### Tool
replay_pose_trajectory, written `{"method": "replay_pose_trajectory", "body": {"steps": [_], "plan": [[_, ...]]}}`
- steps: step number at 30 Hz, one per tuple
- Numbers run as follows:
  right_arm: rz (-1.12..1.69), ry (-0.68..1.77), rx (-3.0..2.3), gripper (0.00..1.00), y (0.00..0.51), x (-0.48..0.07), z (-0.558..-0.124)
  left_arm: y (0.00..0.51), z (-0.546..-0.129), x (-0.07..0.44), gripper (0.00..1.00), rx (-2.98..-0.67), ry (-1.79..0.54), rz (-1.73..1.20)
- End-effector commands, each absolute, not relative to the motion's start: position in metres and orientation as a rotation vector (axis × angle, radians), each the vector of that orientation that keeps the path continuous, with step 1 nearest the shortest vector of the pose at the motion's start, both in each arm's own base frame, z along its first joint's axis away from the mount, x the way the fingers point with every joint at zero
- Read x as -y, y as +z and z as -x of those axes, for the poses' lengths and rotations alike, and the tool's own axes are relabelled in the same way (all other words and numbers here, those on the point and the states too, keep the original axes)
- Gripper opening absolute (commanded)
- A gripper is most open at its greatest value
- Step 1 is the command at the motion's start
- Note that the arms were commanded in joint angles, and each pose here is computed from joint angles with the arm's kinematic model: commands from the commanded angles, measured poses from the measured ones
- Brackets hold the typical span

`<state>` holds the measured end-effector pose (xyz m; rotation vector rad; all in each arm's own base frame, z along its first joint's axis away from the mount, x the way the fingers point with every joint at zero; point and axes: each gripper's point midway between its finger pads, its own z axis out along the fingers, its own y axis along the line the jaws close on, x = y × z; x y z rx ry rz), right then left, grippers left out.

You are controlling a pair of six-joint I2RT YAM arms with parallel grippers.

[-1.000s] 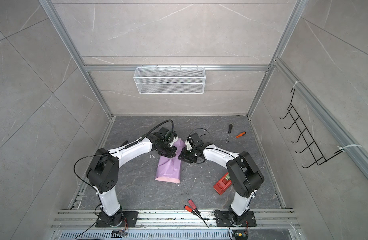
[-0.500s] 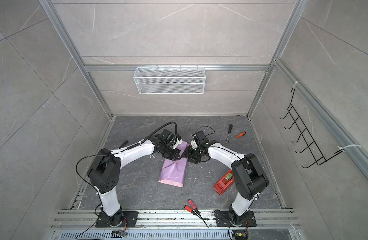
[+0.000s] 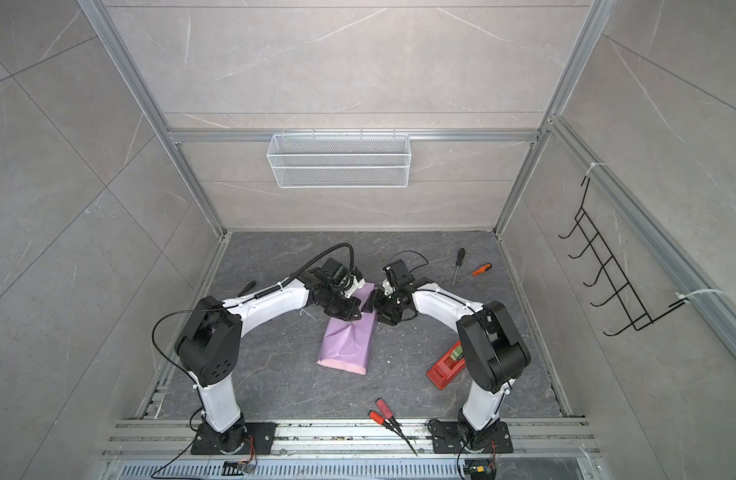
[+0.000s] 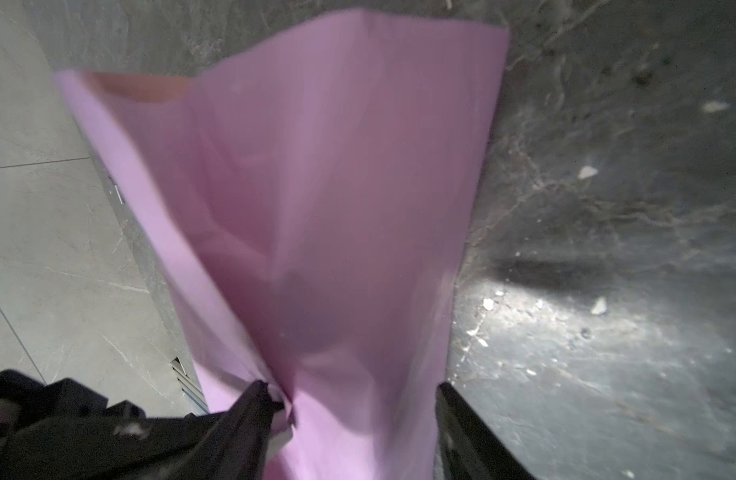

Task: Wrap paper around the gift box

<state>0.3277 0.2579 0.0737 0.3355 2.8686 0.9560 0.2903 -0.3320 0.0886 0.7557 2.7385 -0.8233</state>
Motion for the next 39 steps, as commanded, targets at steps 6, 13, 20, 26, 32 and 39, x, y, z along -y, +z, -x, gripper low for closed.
{"method": "replay_pose_trajectory", "body": {"steps": [6,13,20,26,32,39], "plan": [[-0.388,0.884,-2.939,0.56,0.047,-0.249,-0.319,0.047,-0.259,0.320,0.05,-2.921,-0.784,-0.779],[-0.390,0.838,-2.983,0.48,0.032,-0.243,-0.310,0.050,-0.258,0.322,0.22,-2.910,-0.807,-0.793],[-0.396,0.781,-3.023,0.41,0.016,-0.233,-0.300,0.058,-0.256,0.326,0.32,-2.886,-0.852,-0.820],[-0.393,0.809,-3.010,0.44,0.022,-0.235,-0.299,0.058,-0.255,0.325,0.33,-2.887,-0.850,-0.825],[-0.338,0.891,-2.956,0.51,0.053,-0.248,-0.312,0.058,-0.255,0.326,0.34,-2.884,-0.852,-0.822],[-0.358,0.819,-3.056,0.49,0.015,-0.240,-0.286,0.058,-0.255,0.327,0.35,-2.883,-0.864,-0.823]]}}
